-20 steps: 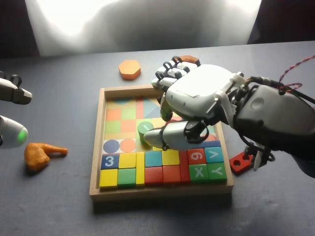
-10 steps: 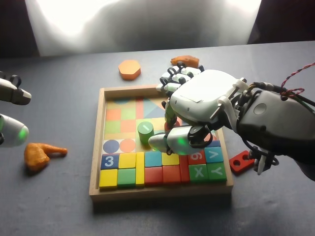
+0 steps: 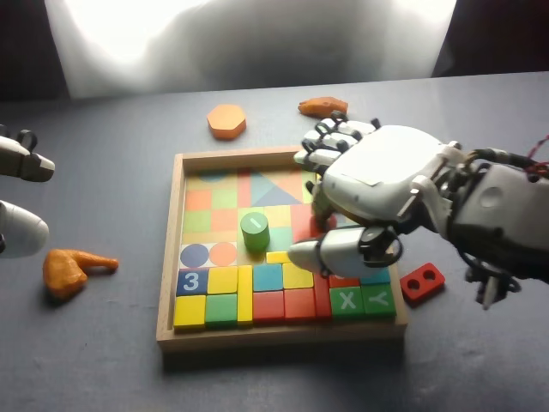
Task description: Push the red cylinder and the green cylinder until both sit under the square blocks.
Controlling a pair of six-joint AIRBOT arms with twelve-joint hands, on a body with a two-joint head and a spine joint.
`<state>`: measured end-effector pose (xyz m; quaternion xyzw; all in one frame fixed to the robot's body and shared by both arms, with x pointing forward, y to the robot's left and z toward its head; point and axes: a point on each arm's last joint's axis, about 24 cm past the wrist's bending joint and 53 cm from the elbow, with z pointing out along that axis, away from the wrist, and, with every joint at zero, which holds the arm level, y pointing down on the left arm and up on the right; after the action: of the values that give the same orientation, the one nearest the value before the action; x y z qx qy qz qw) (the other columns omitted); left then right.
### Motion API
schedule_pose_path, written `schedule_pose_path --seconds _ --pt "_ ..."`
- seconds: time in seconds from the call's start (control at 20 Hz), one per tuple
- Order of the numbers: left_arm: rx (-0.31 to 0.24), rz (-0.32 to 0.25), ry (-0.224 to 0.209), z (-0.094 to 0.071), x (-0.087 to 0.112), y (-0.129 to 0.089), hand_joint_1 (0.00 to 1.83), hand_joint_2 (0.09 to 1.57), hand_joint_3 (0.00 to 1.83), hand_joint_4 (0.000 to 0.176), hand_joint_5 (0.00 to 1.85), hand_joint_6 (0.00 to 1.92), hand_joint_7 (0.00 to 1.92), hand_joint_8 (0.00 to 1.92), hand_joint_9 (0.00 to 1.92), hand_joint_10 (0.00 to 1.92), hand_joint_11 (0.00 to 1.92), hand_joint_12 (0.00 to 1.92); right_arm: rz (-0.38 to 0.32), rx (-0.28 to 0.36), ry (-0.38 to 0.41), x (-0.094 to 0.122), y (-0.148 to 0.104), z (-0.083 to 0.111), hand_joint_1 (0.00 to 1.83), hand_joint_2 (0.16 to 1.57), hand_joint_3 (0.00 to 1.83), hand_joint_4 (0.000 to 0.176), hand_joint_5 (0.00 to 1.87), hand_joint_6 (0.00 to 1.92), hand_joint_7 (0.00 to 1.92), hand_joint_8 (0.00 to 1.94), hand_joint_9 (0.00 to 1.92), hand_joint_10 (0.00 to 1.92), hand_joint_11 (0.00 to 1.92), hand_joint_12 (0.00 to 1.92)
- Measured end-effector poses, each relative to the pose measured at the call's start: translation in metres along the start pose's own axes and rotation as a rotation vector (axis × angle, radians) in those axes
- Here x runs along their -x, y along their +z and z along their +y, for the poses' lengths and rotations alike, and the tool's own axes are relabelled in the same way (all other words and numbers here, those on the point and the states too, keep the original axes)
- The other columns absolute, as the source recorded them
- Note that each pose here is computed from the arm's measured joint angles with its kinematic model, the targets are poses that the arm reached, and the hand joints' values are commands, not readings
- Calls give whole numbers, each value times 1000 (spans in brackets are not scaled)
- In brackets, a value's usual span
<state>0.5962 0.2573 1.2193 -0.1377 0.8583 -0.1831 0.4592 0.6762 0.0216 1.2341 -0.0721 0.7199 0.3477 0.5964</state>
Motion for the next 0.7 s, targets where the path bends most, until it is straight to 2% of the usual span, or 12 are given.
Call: schedule_pose_path --seconds 0.15,0.3,0.45,0.55,0.6,0.7 --pt "-2 0 1 -1 0 0 177 1325 0 43 197 1 203 4 223 6 0 674 21 -2 -15 -4 -16 -6 13 1194 0 0 816 125 135 0 0 0 0 0" --pt "-2 0 1 -1 0 0 243 1320 0 31 211 5 210 5 218 5 0 635 27 -3 -33 -5 -20 -8 59 1190 0 0 838 133 159 8 9 4 0 0" --pt "-1 0 2 -1 0 0 171 1329 2 42 187 0 188 0 209 0 0 635 33 -9 -37 -5 -24 -13 44 1194 1 0 823 123 154 3 0 0 0 0" --pt "-2 0 1 -1 0 0 220 1313 0 37 216 1 204 0 225 1 0 678 33 -19 -42 -3 -27 -19 68 1188 0 0 846 130 176 10 25 11 0 0" --pt "-2 0 2 -1 0 0 189 1321 2 36 186 0 179 0 192 0 0 606 33 -25 -48 -4 -28 -22 56 1189 0 0 836 125 165 5 5 2 0 0" --pt "-2 0 1 -1 0 0 182 1326 2 36 177 1 170 1 183 2 0 598 33 -29 -53 -3 -29 -25 26 1189 0 0 829 120 155 1 3 1 0 0"
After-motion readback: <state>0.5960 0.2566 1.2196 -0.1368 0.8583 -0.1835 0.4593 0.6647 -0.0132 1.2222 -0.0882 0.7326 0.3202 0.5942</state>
